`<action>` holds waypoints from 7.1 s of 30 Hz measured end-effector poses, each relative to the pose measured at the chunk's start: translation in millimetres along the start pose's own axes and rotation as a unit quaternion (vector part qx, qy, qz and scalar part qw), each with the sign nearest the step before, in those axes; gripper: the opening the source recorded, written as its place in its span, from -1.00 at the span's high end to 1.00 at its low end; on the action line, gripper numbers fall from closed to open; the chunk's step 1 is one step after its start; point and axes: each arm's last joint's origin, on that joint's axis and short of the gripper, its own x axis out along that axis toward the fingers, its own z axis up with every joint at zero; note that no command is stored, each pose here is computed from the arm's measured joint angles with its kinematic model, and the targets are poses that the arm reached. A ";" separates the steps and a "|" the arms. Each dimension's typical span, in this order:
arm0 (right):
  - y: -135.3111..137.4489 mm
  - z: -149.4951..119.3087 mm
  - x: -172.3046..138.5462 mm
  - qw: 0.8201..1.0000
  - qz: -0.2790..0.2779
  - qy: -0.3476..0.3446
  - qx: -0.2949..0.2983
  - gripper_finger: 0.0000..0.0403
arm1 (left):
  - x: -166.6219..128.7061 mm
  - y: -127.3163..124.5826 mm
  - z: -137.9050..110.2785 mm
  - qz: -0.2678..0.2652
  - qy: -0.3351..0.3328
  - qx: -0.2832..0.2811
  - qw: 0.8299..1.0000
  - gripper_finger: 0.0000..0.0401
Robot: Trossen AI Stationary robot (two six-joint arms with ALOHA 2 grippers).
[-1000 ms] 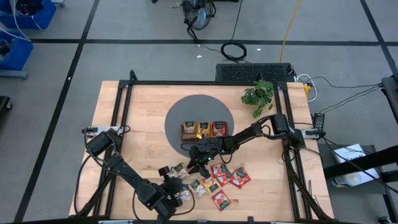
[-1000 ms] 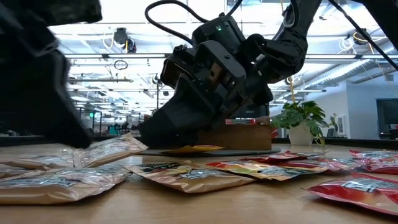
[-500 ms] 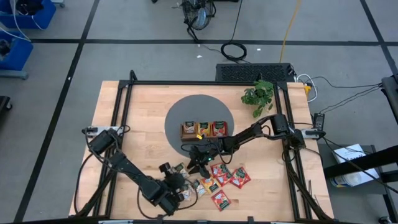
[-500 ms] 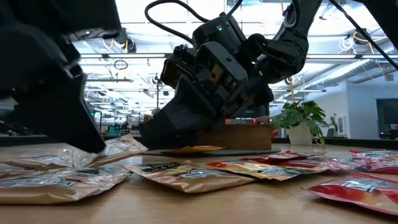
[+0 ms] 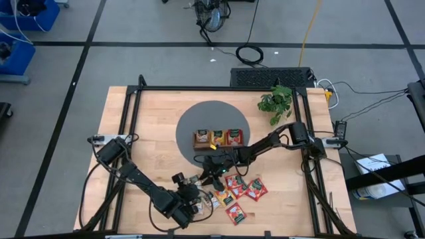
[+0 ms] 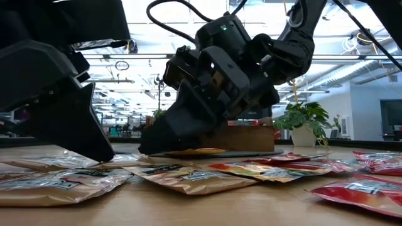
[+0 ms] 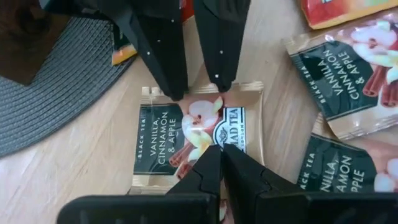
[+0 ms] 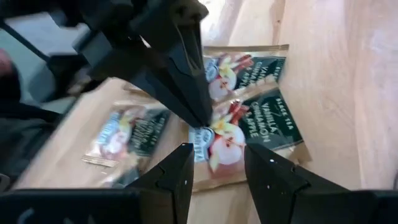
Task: Pick & Place Tea
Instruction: Put the cinnamon tea sachet into the left compartment of the wooden organizer
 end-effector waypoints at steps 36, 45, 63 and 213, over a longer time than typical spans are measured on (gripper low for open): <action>-24.8 17.2 -22.0 0.999 0.019 -0.004 -0.051 0.35 | 5.6 -3.0 -6.5 -0.048 -0.001 -0.037 0.998 0.87; -17.7 14.5 -17.0 0.999 0.026 0.004 -0.033 0.35 | 20.8 3.6 -23.6 -0.065 -0.026 -0.051 0.996 0.87; -18.3 9.7 -2.5 0.998 0.041 0.040 -0.003 0.35 | 21.0 2.9 -34.1 -0.067 -0.045 -0.039 0.996 0.87; 113.2 -11.7 -116.9 0.957 -0.072 -0.143 -0.241 0.22 | -11.4 30.9 72.9 -0.124 -0.194 0.008 0.973 0.97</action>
